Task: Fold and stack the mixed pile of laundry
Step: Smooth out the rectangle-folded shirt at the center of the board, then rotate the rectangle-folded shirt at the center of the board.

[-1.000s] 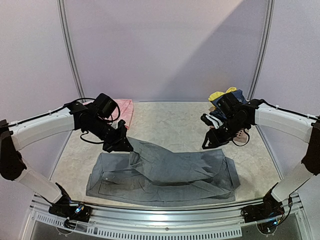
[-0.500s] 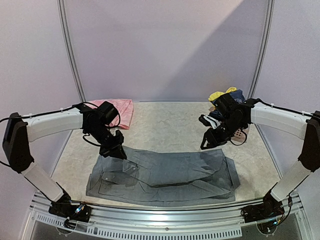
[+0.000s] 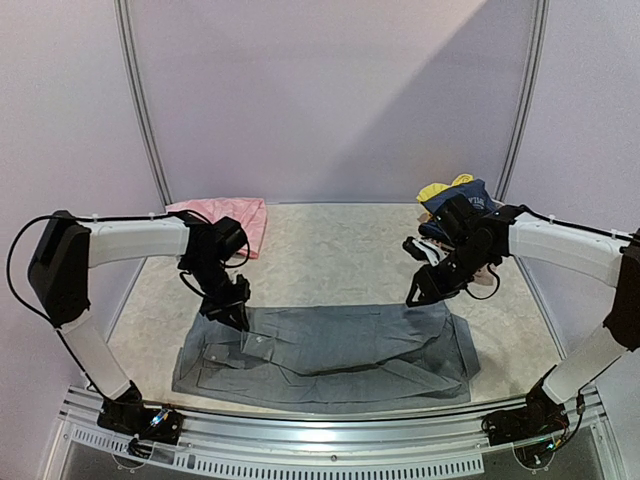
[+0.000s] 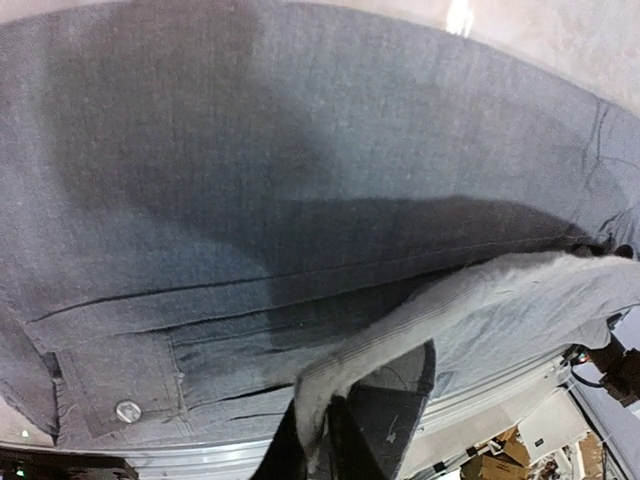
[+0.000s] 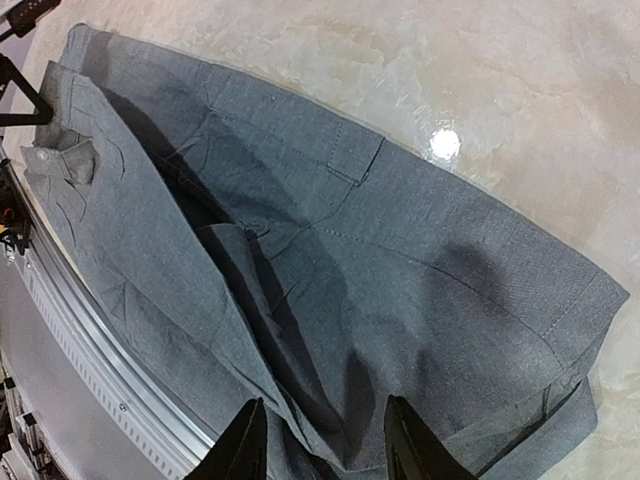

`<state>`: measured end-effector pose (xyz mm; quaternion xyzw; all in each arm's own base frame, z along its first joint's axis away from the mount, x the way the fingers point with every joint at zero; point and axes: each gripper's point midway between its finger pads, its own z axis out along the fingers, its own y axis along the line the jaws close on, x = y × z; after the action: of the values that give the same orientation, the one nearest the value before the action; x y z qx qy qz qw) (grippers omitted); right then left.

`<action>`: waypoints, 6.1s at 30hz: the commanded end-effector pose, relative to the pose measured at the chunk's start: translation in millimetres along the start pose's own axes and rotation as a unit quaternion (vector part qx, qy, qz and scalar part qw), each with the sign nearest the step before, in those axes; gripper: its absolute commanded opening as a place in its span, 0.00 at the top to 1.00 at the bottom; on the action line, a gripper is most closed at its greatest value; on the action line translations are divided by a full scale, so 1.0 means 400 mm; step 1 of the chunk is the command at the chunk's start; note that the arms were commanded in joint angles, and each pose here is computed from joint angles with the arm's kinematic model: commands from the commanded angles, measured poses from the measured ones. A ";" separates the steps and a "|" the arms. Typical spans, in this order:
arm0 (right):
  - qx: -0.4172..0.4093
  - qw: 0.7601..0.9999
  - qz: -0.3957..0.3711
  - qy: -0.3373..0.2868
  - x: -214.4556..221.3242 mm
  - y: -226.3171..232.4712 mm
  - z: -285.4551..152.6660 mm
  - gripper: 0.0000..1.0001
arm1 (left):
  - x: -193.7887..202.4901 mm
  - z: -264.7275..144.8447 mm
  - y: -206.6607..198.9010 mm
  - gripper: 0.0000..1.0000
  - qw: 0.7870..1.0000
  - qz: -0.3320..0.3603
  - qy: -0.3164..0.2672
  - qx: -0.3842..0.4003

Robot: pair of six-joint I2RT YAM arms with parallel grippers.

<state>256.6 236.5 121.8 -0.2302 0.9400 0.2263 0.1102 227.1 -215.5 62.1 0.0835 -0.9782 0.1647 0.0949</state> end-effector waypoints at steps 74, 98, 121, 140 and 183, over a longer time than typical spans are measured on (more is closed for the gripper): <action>-0.002 0.987 -0.045 0.153 -0.064 0.014 0.369 0.66 | -0.018 0.134 0.077 0.63 0.959 0.227 -0.027 -0.168; -0.225 0.974 0.004 -0.032 -0.538 0.166 0.442 0.66 | 0.045 -0.033 -0.003 0.61 0.967 0.225 -0.052 -0.104; -0.020 0.996 -0.049 -0.068 -0.414 0.107 0.010 0.51 | -0.162 -0.004 -0.307 0.60 0.892 0.429 -0.101 -0.096; 0.085 0.992 0.024 -0.090 -0.122 0.008 -0.167 0.50 | -0.285 0.218 -0.343 0.62 0.909 0.403 -0.061 -0.081; -0.080 0.989 0.116 -0.046 -0.338 0.073 0.243 0.47 | -0.416 -0.147 -0.063 0.54 0.975 0.136 -0.174 -0.014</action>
<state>370.3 342.7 100.9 -0.1175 0.9369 0.3026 0.1298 437.9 -248.4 124.0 -0.0144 -0.9607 0.2339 -0.1485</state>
